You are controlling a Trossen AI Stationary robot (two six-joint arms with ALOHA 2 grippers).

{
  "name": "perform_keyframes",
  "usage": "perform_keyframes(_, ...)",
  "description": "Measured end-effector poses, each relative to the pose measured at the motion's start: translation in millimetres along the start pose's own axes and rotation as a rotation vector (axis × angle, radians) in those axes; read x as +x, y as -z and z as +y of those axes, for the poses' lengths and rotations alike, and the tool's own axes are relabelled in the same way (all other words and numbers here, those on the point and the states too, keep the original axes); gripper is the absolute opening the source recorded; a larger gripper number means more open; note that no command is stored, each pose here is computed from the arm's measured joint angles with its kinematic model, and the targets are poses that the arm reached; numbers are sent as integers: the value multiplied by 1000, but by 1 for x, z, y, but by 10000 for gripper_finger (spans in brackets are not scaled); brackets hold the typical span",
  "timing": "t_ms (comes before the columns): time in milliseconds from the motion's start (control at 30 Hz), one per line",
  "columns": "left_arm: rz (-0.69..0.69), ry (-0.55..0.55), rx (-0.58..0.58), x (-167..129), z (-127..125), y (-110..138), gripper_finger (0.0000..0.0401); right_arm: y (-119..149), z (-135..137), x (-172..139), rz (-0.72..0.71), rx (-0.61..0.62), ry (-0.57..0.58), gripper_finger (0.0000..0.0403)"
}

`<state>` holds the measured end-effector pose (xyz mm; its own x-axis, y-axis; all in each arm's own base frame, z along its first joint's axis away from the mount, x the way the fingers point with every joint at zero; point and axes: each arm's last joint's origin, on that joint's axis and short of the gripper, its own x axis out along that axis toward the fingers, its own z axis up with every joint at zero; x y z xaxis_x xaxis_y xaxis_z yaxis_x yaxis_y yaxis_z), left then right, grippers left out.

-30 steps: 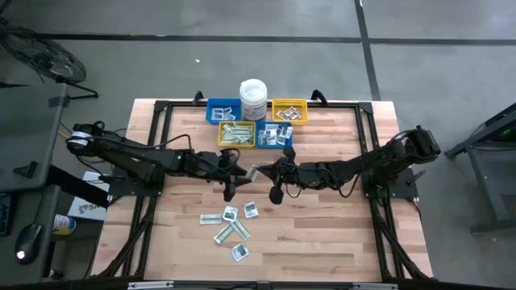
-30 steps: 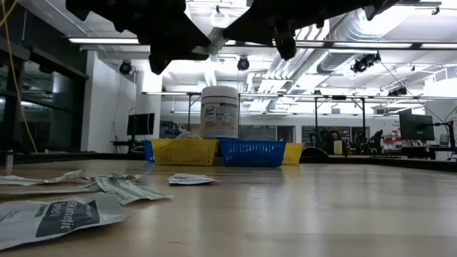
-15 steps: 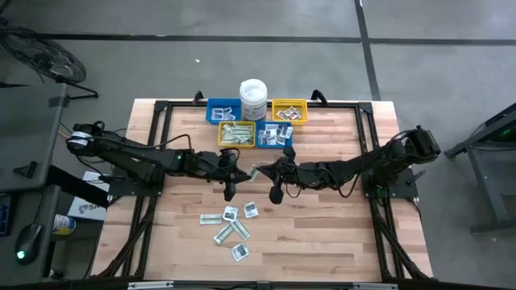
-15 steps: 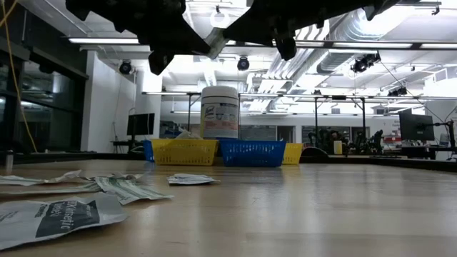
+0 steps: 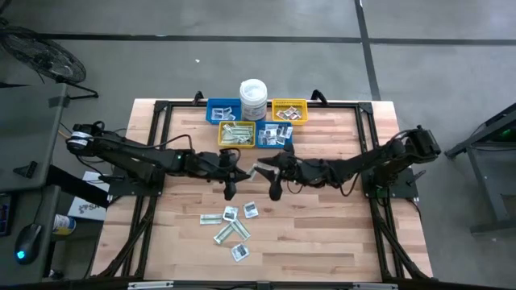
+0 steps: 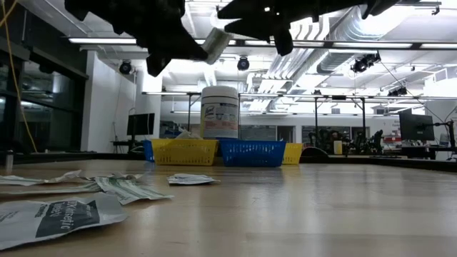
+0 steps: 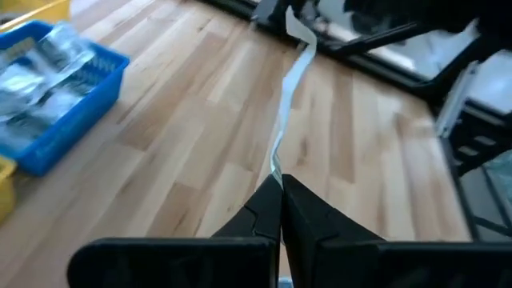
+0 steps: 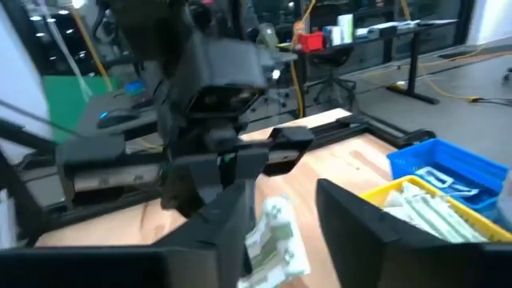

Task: Pick & Place First Aid Supplies
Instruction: Put the green bandage pad into the left yellow bin

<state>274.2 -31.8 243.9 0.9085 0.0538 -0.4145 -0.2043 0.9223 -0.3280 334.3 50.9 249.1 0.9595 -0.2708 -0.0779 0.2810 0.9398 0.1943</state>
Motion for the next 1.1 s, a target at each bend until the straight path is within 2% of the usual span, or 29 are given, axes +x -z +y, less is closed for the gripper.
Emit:
perform_keyframes(133, 38, -65, -22, 2, 16, -1, 0, -2, -6, 2, -19, 18, 62, 186)
perform_keyframes(267, 99, -98, -86, 3, 40, -4, 0, -4, -12, 3, -37, 32, 135, 212)
perform_keyframes(533, 178, -141, -230, -2, 92, -14, 0, -24, -32, -11, 6, 45, 238, 218)
perform_keyframes(633, 215, -175, -228, -7, 110, -18, 0, -34, -44, -20, 41, 38, 268, 218)
perform_keyframes(767, 247, -265, -136, -18, 125, -37, 0, -45, -60, -29, 86, 29, 271, 218)
perform_keyframes(900, 276, -362, 39, -27, 131, -58, 0, -51, -74, -33, 120, 27, 271, 218)
perform_keyframes(1100, 449, -430, 265, -20, 139, -64, 0, -51, -91, -30, 169, 29, 271, 218)
